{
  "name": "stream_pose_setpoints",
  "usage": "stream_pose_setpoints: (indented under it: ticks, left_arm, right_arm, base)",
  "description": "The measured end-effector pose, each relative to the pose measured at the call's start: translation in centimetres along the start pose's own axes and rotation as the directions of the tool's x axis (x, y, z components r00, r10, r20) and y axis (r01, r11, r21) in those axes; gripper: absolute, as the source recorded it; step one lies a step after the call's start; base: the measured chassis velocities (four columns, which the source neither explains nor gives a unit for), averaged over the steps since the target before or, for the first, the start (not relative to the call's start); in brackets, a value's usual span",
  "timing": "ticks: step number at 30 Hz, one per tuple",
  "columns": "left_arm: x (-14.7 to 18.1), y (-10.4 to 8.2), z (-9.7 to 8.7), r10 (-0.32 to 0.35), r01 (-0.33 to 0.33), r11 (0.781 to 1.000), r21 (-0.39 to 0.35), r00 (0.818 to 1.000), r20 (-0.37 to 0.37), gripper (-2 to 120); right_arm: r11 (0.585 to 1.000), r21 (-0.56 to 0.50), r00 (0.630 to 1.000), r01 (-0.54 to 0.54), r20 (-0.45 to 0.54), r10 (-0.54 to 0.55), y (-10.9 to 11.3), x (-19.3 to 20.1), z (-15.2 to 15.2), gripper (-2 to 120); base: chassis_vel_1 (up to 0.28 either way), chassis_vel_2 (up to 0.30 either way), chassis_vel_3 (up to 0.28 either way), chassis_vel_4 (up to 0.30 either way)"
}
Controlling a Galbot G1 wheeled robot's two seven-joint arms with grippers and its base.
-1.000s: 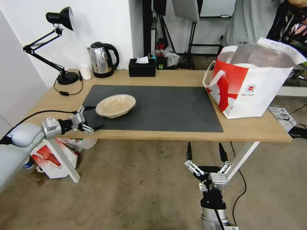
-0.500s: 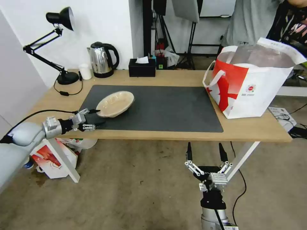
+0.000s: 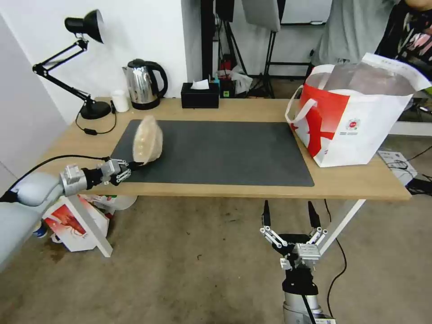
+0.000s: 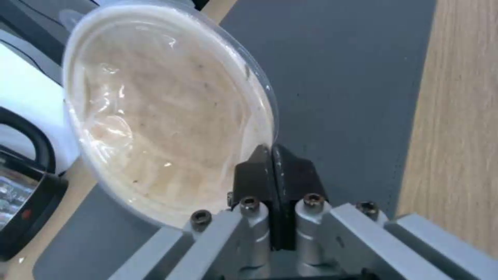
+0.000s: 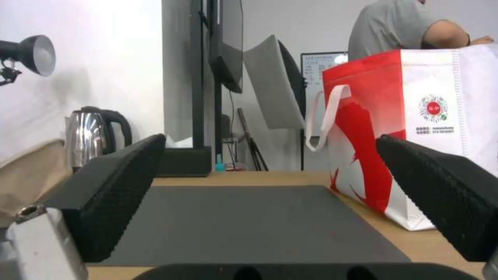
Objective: Pick up the trash from the table and place it into the takeout bag.
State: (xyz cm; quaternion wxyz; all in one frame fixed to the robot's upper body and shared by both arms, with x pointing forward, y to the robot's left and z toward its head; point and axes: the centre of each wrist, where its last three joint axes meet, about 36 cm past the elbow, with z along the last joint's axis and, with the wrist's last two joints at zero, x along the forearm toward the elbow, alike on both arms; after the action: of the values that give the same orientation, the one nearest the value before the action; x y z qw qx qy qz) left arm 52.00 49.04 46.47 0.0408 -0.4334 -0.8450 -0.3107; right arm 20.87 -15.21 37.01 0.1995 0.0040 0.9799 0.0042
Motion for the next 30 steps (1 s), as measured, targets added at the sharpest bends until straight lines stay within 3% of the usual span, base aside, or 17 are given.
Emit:
stream_pose_setpoints:
  ticks: [12,29,30]
  left_arm:
    - [-0.4,0.5,-0.8,-0.002,0.002,1.0,-0.017,1.0,0.021,0]
    - [0.8,2.2,-4.6,0.015,-0.008,0.995,-0.103,0.998,0.062,0]
    - [1.1,2.5,-5.4,0.024,-0.016,0.993,-0.12,0.997,0.07,0]
  right_arm:
    - [1.0,0.0,1.0,0.0,0.0,0.0,0.0,0.0,0.0,100]
    - [1.0,0.0,1.0,0.0,0.0,0.0,0.0,0.0,0.0,100]
    - [1.0,0.0,1.0,0.0,0.0,0.0,0.0,0.0,0.0,100]
  base:
    - [0.0,0.0,0.0,0.0]
    - [0.0,0.0,0.0,0.0]
    - [0.0,0.0,0.0,0.0]
